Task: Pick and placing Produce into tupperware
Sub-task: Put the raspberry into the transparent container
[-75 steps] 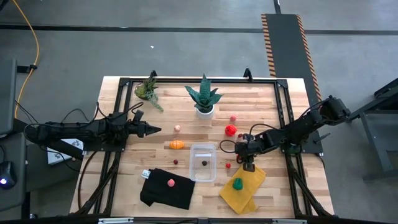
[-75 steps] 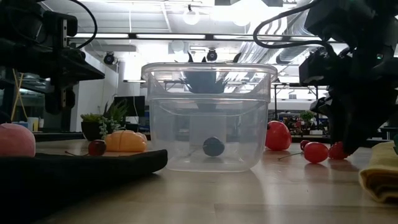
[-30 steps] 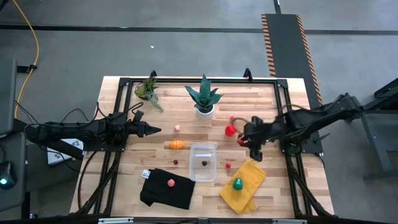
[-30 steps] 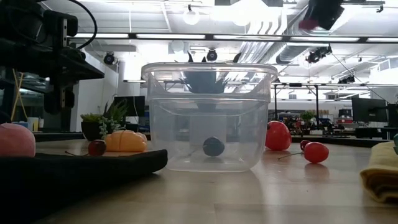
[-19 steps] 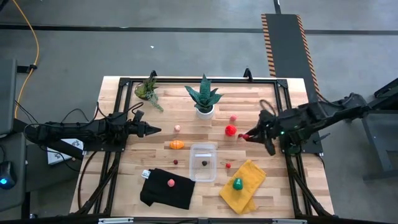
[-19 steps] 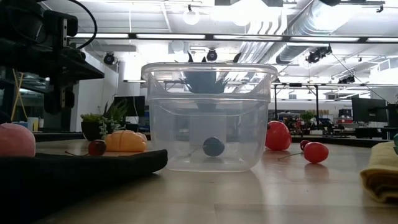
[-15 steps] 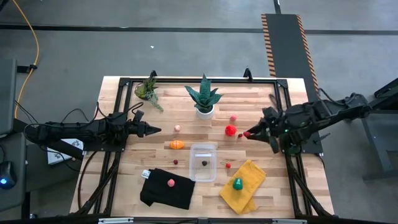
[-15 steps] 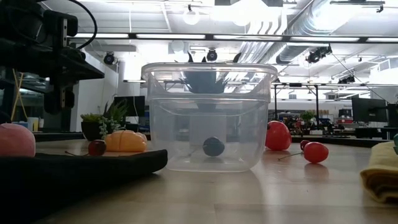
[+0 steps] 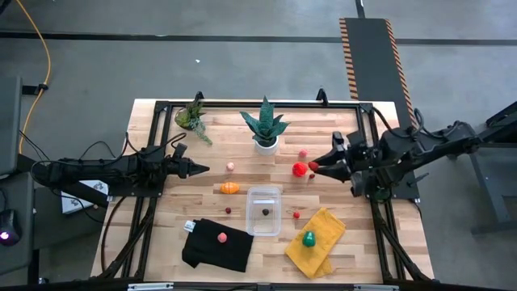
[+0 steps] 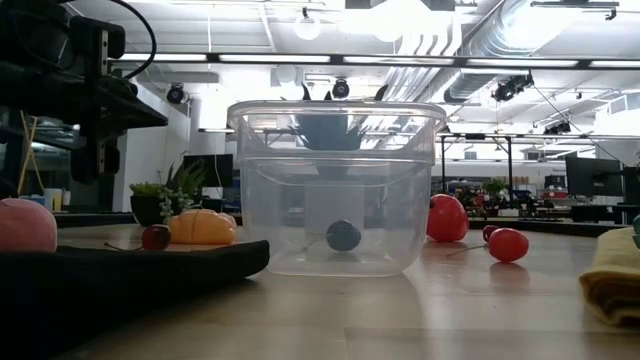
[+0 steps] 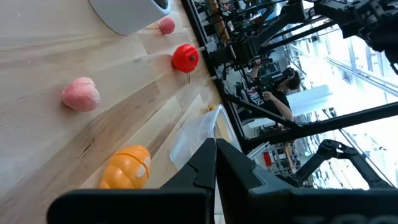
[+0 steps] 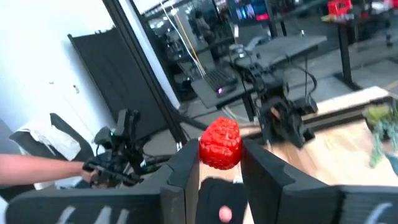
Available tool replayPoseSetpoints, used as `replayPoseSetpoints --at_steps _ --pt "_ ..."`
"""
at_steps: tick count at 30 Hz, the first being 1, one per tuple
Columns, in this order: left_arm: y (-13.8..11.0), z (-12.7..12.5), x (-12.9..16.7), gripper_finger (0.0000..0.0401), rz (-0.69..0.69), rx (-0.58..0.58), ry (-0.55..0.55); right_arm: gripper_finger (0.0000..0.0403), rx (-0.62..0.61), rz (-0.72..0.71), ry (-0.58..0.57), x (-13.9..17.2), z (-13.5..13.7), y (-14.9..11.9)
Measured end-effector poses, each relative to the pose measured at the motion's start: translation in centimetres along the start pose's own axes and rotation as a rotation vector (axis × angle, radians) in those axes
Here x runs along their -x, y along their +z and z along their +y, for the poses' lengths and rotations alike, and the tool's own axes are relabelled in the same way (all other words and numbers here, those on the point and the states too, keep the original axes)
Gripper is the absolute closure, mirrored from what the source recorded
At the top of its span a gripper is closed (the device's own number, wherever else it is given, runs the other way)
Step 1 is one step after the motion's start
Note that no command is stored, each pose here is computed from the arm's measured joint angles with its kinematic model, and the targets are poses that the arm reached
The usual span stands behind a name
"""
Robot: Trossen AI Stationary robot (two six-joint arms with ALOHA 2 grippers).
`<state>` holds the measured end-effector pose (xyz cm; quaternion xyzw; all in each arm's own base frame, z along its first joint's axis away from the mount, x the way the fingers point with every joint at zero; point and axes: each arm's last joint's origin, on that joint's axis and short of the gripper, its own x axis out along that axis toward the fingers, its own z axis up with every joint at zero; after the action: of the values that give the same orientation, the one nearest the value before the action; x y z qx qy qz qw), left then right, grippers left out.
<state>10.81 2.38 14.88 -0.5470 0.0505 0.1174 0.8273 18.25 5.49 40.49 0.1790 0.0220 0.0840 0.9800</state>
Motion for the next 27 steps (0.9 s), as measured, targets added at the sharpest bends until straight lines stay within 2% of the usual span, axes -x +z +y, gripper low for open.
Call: replayPoseSetpoints --at_steps 6,13,17,23,27 --pt "0.0 0.0 0.0 0.0400 0.000 0.000 0.000 0.0316 0.033 -0.002 -0.038 -2.6 -0.7 -0.6" --pt "0.0 0.0 0.0 0.0400 0.014 0.000 -0.009 0.0316 0.011 0.081 -0.044 -5.0 -1.8 -1.8" --pt "-0.1 -0.1 0.0 0.0400 0.024 0.000 -0.017 0.0316 0.058 0.113 -0.042 -6.5 -1.5 -1.2" --pt "-0.1 -0.1 0.0 0.0400 0.025 0.000 -0.017 0.0316 0.117 0.327 -0.131 -8.4 -1.8 -0.5" --pt "-0.1 -0.1 0.0 0.0400 0.025 0.000 -0.018 0.0316 0.140 0.409 -0.169 -9.6 -1.9 0.2"
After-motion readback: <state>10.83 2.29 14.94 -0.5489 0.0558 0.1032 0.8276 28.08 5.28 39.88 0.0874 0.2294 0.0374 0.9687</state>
